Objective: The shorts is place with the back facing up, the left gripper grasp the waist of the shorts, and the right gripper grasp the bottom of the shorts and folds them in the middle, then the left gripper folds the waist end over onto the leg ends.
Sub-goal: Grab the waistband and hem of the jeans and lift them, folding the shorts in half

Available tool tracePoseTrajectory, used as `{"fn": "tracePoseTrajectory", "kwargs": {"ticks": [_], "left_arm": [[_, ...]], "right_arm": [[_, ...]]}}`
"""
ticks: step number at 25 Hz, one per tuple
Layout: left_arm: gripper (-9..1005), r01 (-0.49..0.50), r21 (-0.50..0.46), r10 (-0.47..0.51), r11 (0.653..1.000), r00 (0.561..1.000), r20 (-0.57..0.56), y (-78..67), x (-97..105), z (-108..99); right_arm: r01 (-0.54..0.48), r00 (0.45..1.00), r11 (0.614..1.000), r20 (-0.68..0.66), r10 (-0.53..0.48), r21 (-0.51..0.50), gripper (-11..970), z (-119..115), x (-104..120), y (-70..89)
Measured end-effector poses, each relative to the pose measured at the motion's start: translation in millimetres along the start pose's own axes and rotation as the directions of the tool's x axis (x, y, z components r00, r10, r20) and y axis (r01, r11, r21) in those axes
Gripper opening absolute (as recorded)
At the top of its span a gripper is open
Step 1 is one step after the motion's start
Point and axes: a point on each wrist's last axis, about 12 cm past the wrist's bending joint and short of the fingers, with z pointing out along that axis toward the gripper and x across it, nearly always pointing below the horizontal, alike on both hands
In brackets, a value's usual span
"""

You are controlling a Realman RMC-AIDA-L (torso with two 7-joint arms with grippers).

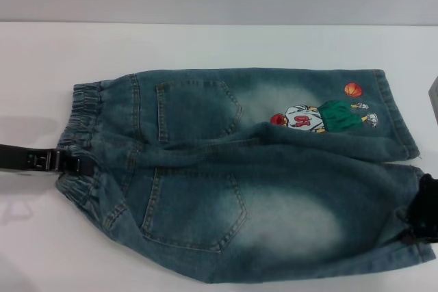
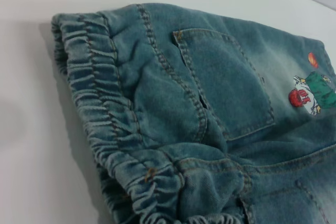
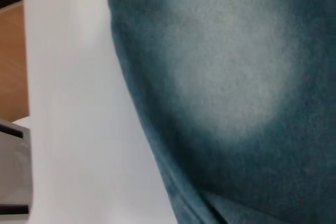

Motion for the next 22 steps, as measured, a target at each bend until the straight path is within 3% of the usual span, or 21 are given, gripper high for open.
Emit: {"fn": "tracePoseTrajectory", "kwargs": {"ticks": [10,16,22], "left_arm": [[81,-0.017,0.004,0.017,1.0,1.0,0.003,-3.8,-7.6,0.8],[82,-0.026,-0.001,0.026,1.0,1.0,0.01,-4.7,-12.4,0.0],[83,-0.022,-0.005,0.022,1.0,0.999,0.04,-3.3,-17.8,-5.6]], "right_arm": [[0.001,1.0,0.998,-0.002,-0.001,0.058,14,2.6,4.0,-5.8],[0.068,0.99,0.993,0.114,-0.079,0.096,20,-2.7,6.3,-6.8],[0.074,0.938,0.979,0.321,-0.133,0.187,26,-21.8,15.5,-9.9]]}}
